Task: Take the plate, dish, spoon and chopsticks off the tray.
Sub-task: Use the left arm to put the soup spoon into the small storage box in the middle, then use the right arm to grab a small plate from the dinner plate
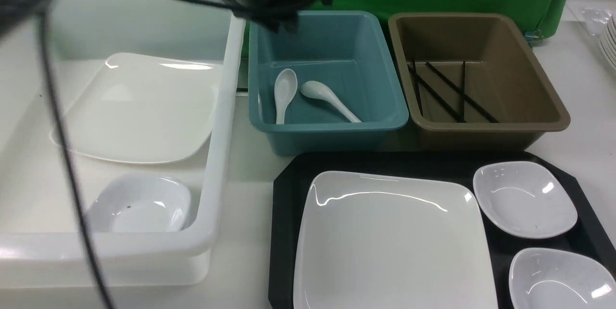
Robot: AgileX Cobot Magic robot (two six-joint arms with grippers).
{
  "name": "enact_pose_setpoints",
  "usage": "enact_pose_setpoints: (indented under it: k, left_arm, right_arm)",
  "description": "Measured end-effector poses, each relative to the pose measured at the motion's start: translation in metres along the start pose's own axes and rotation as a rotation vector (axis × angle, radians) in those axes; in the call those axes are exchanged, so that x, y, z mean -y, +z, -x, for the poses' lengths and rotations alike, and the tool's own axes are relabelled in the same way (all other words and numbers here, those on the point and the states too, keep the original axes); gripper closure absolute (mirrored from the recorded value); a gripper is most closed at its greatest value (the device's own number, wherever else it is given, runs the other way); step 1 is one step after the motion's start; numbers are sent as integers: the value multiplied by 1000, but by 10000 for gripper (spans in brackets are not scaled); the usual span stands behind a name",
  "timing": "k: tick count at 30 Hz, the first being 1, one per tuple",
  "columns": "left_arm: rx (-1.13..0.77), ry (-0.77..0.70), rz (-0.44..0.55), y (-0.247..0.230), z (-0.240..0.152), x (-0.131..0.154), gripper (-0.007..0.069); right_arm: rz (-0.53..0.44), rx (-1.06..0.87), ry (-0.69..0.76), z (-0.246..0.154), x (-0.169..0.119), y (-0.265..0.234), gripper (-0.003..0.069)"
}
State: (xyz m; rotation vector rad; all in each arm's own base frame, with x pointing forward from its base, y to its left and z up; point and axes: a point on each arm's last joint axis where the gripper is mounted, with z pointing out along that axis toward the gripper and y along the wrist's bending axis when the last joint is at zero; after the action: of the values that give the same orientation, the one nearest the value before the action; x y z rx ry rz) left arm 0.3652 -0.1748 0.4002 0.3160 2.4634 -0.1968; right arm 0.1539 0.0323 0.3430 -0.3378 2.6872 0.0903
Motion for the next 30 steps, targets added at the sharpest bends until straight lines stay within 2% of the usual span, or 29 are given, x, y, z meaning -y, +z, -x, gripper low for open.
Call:
enact_pose_setpoints:
  k: [4, 8, 10, 17, 23, 30]
  left_arm:
    - [21, 7, 33, -41, -15, -9, 613]
    - [-3, -38, 40, -72, -63, -20, 616]
    - [18, -82, -4, -85, -90, -22, 616]
    - [43, -193, -141, -82, -169, -25, 616]
    - [35, -249, -115, -79, -218, -36, 616]
    - [64, -262, -86, -83, -226, -42, 616]
  right_arm:
    - [50, -105, -69, -7, -11, 33, 319]
    - [92, -212, -195, -20, -32, 85, 148]
    - [85, -248, -251, -26, -40, 105, 82]
    - [-16, -329, -316, -26, -50, 143, 60]
    - [-41, -383, -325, -25, -52, 165, 65]
    - [-52, -380, -302, -23, -54, 177, 69]
